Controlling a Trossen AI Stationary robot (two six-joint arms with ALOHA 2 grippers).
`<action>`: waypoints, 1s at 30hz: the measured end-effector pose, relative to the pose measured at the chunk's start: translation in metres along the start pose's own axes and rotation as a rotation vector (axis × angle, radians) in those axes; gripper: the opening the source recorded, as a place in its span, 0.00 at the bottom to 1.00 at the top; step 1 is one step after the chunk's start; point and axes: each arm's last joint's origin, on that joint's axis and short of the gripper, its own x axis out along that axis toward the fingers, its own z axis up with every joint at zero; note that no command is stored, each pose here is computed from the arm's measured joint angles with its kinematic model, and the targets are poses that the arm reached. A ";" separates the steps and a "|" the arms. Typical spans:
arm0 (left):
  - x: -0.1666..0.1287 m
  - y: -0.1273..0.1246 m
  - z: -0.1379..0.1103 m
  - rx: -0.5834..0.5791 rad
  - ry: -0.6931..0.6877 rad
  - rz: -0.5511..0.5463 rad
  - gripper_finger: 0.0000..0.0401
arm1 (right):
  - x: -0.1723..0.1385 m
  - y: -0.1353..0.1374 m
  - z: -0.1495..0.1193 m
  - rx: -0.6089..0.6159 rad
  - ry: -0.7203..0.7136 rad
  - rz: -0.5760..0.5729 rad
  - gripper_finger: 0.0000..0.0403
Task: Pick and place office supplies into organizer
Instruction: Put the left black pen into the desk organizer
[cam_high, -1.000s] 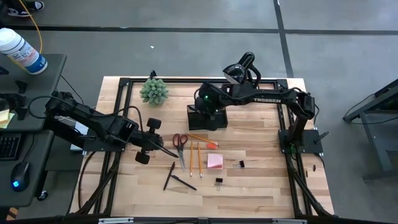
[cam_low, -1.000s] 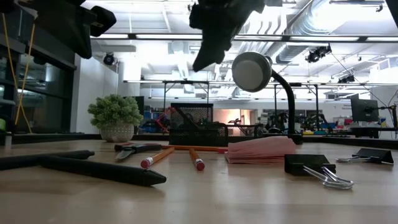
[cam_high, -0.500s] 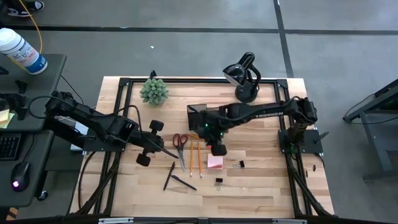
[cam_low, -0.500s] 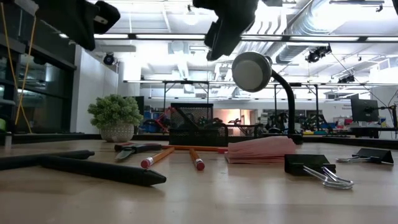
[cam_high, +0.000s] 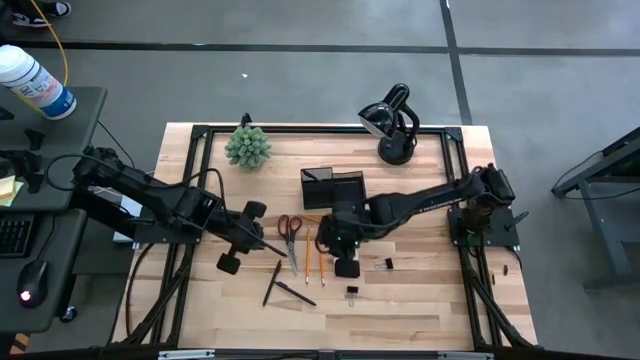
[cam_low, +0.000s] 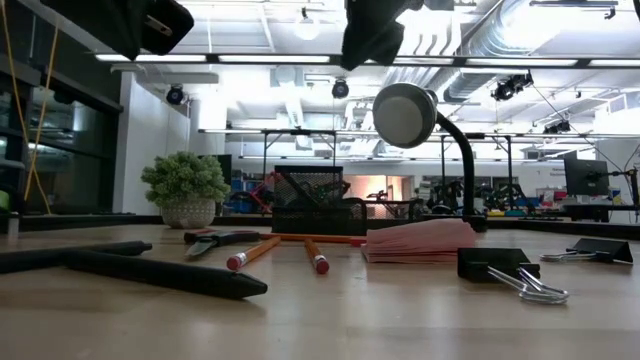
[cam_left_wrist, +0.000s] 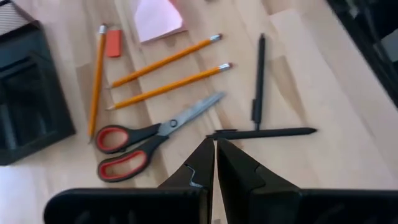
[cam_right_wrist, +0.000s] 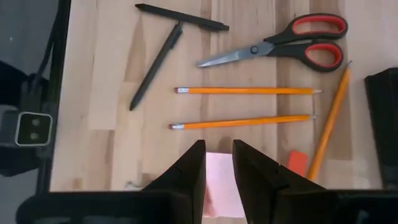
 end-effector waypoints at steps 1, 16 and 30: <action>0.000 0.000 0.000 0.000 0.000 -0.004 0.02 | 0.001 0.004 -0.002 0.012 -0.001 -0.002 0.18; 0.005 -0.009 0.001 -0.307 0.037 -0.125 0.02 | 0.049 0.040 -0.037 0.161 -0.138 0.030 0.18; -0.004 -0.068 -0.005 -0.279 0.013 -0.095 0.02 | 0.065 0.062 -0.013 0.228 -0.379 0.010 0.18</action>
